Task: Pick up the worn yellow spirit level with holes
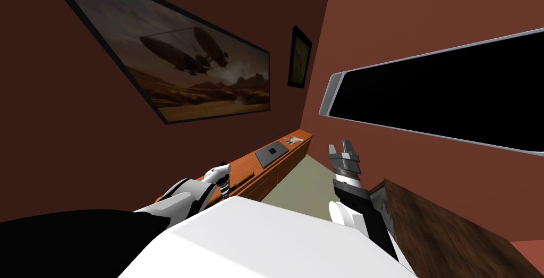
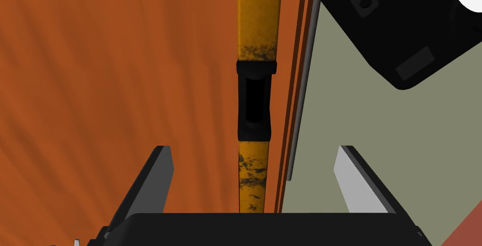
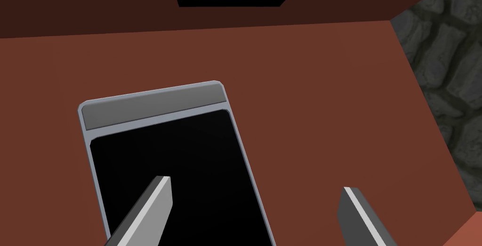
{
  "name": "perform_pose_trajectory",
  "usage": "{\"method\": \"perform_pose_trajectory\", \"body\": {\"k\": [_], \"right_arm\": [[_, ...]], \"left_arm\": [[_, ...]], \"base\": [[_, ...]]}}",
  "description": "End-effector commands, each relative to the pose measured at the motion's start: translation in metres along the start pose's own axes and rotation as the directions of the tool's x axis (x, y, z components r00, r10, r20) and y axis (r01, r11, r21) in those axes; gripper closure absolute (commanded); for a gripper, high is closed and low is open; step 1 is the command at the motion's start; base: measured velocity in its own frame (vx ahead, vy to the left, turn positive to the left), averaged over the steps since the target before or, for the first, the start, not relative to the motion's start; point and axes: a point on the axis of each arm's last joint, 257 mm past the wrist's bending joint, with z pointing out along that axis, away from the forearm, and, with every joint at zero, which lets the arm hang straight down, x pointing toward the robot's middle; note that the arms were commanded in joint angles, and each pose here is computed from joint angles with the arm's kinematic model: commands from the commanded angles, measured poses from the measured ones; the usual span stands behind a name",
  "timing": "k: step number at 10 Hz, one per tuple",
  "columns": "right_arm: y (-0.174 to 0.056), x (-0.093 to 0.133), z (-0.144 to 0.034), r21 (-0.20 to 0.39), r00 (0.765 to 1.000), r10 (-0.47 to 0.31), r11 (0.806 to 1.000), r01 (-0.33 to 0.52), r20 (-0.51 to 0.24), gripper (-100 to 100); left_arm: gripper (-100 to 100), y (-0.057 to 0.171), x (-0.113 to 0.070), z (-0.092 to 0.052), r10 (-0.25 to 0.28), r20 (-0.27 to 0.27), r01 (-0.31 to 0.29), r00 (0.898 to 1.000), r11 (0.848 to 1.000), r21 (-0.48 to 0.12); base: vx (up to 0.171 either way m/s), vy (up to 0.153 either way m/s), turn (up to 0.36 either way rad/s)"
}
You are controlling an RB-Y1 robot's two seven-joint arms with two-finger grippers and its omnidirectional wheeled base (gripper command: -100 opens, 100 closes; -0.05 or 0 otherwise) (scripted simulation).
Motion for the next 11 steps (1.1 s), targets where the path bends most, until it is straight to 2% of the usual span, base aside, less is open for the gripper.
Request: {"method": "perform_pose_trajectory", "body": {"k": [1,3,6,7,11], "right_arm": [[0.0,0.0,0.0,0.0,1.0,0.0,1.0,0.0,0.0,0],[0.0,0.0,0.0,0.0,1.0,0.0,1.0,0.0,0.0,0],[0.0,0.0,0.0,0.0,1.0,0.0,1.0,0.0,0.0,0],[0.0,0.0,0.0,0.0,1.0,0.0,1.0,0.0,0.0,0],[0.0,0.0,0.0,0.0,1.0,0.0,1.0,0.0,0.0,0]], "left_arm": [[-100,0.01,-0.001,0.011,0.003,0.001,-0.003,1.0,1.0,0.0],[-100,0.023,-0.001,0.025,0.008,0.002,-0.008,1.0,1.0,-0.001],[-100,0.023,0.0,0.025,0.009,0.001,-0.009,1.0,1.0,0.0],[100,0.024,0.0,0.026,0.009,0.001,-0.009,1.0,1.0,0.001],[100,0.024,0.0,0.026,0.008,0.001,-0.008,1.0,1.0,-0.001]], "base": [[0.027,0.015,0.027],[0.067,0.042,0.023],[0.002,0.0,0.003],[0.0,0.0,0.0],[0.0,0.0,0.0]]}}
